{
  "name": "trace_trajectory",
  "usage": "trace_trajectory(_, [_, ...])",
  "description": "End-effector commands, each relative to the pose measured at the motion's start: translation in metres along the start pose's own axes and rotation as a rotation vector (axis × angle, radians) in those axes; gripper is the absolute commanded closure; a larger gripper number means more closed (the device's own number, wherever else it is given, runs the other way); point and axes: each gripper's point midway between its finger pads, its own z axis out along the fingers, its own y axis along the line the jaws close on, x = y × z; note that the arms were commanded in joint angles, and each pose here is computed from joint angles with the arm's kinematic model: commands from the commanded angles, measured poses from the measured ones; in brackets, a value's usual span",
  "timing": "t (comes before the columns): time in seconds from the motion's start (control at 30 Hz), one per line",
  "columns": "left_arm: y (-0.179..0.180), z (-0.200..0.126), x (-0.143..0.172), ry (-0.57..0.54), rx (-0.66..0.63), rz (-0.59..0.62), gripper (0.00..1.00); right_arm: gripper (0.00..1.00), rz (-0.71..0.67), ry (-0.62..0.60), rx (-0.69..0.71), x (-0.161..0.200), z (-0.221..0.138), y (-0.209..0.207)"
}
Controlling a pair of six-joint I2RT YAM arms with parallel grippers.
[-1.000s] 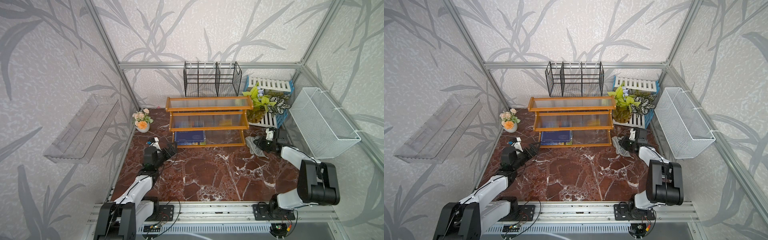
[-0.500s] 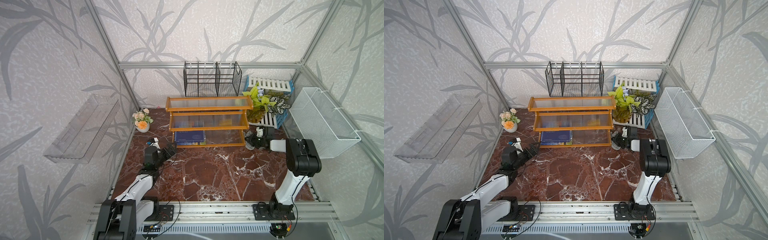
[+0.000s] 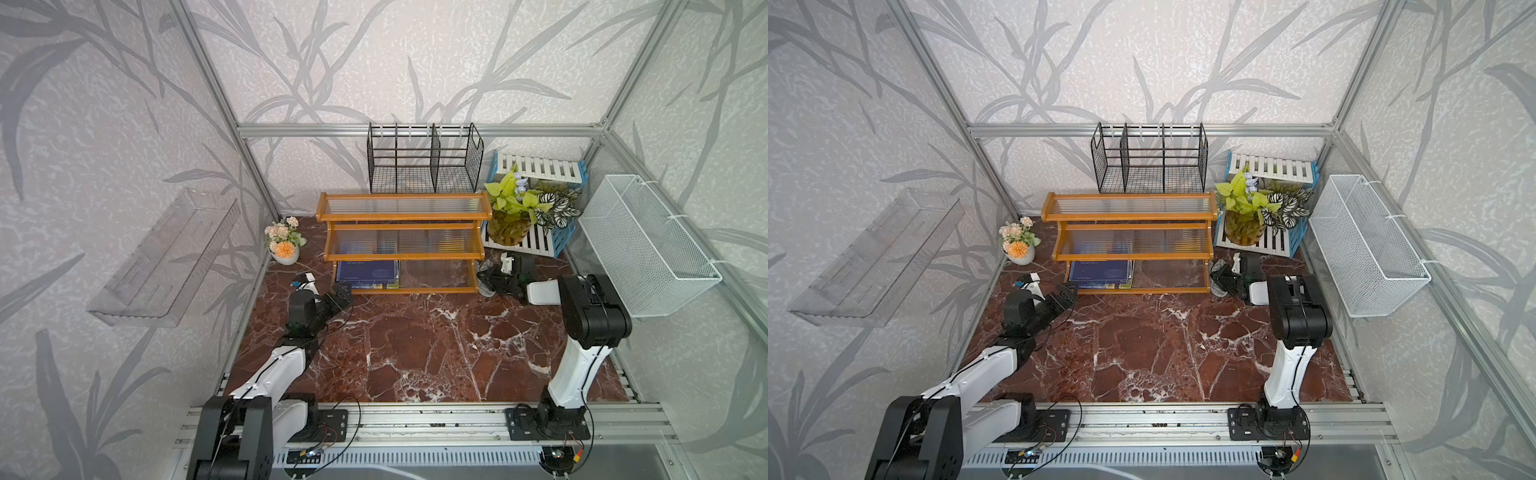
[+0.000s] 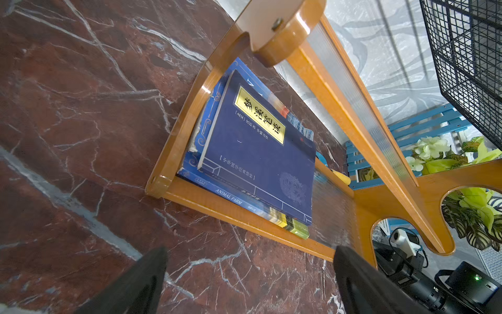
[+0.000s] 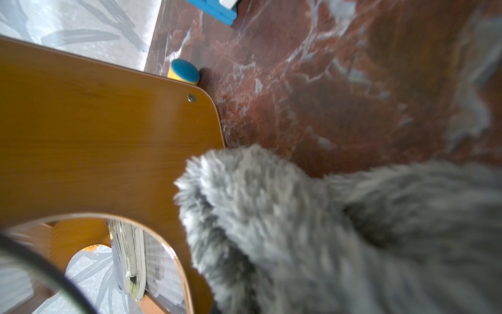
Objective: Wipe the bookshelf clean with a cloth
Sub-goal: Wipe the dust from the shelf.
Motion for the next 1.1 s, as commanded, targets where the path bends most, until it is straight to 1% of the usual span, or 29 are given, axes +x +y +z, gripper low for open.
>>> trace_trajectory(0.0, [-0.009, 0.001, -0.014, -0.034, 0.014, 0.013, 0.00, 1.00, 0.017, 0.012, -0.021, -0.002, 0.004, 0.007])
trace_trajectory(0.1, [-0.011, 0.002, -0.012, -0.015, 0.020, 0.014, 0.00, 1.00, 0.013, -0.015, -0.075, -0.019, 0.012, 0.019])
trace_trajectory(0.23, [-0.013, 0.002, -0.013, -0.007, 0.024, 0.016, 0.00, 1.00, 0.017, -0.032, -0.167, -0.031, 0.017, 0.038])
trace_trajectory(0.43, [-0.015, -0.001, -0.014, -0.013, 0.028, 0.017, 0.00, 1.00, 0.003, -0.066, -0.265, -0.043, 0.010, 0.064])
trace_trajectory(0.77, [-0.017, -0.004, -0.014, -0.015, 0.037, 0.021, 0.00, 1.00, -0.096, -0.149, -0.498, -0.068, -0.039, 0.146])
trace_trajectory(1.07, [-0.020, -0.007, -0.013, -0.015, 0.052, 0.021, 0.00, 1.00, -0.170, -0.178, -0.593, -0.074, -0.085, 0.197])
